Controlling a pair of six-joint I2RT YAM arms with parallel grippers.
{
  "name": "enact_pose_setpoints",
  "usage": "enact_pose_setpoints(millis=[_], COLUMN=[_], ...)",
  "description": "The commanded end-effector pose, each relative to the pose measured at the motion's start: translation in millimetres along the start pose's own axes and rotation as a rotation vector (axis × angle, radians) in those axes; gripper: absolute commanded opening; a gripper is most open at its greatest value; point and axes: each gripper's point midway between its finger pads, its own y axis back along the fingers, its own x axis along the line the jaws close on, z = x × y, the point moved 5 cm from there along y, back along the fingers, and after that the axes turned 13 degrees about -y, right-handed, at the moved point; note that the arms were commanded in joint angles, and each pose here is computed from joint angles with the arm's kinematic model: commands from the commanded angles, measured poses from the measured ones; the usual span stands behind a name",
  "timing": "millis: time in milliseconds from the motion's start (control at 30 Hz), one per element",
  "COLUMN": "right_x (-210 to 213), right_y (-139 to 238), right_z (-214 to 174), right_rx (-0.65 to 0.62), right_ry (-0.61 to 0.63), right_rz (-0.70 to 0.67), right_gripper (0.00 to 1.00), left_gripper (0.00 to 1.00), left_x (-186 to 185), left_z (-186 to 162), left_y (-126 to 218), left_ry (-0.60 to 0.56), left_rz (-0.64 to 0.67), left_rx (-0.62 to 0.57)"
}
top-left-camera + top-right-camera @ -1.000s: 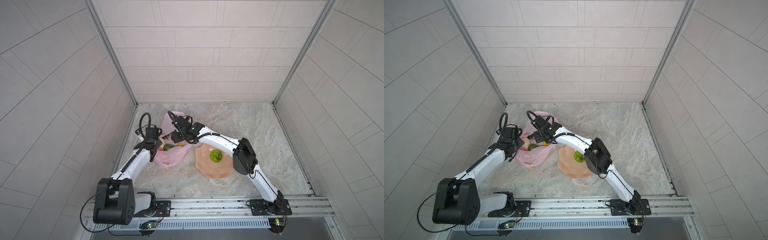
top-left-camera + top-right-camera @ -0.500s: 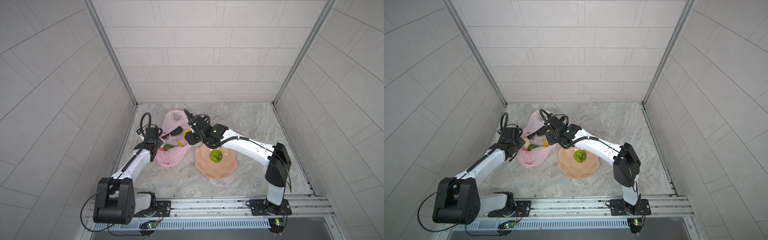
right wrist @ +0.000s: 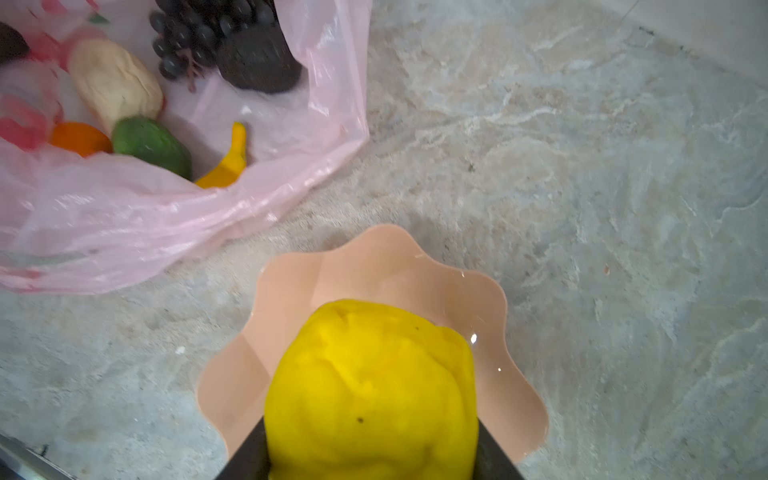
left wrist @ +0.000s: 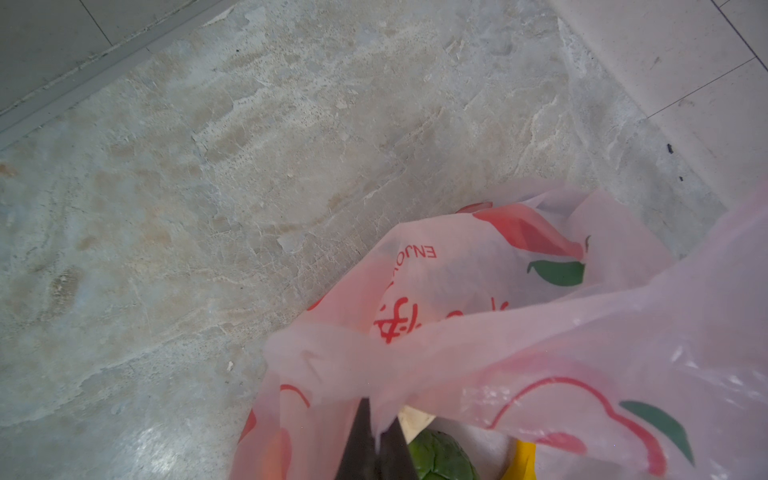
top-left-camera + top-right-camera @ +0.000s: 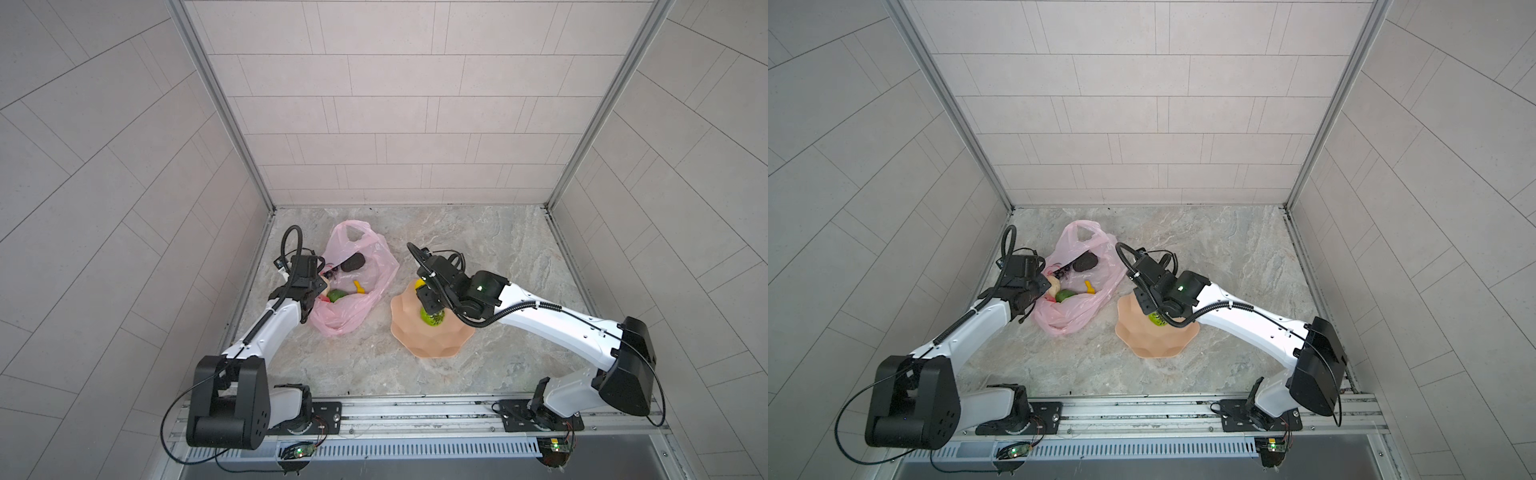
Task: Take the fake fruits out of the plastic bag
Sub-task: 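Lift the yellow lemon out and carry it over the peach bowl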
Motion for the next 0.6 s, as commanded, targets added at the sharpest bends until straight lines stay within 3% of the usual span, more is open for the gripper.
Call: enact_pose_setpoints(millis=[0, 333, 567], right_x=[-16, -40, -31], right_y=[10, -5, -15], right_z=[-11, -48, -70], right_rx=[0.004, 0.069, 0.115], right_ry=[0.005, 0.051, 0.163], right_rz=[-0.053, -0.205, -0.28], right_gripper=[0.55, 0.54, 0.54], left_gripper=[0.0, 0.0, 0.0], left_x=[3, 3, 5], left_z=[-2, -3, -4], left_y=[-2, -2, -5], left_ry=[-0.011, -0.015, -0.021], left_rz=[0.009, 0.014, 0.029], left_rx=[0.004, 0.005, 0.011])
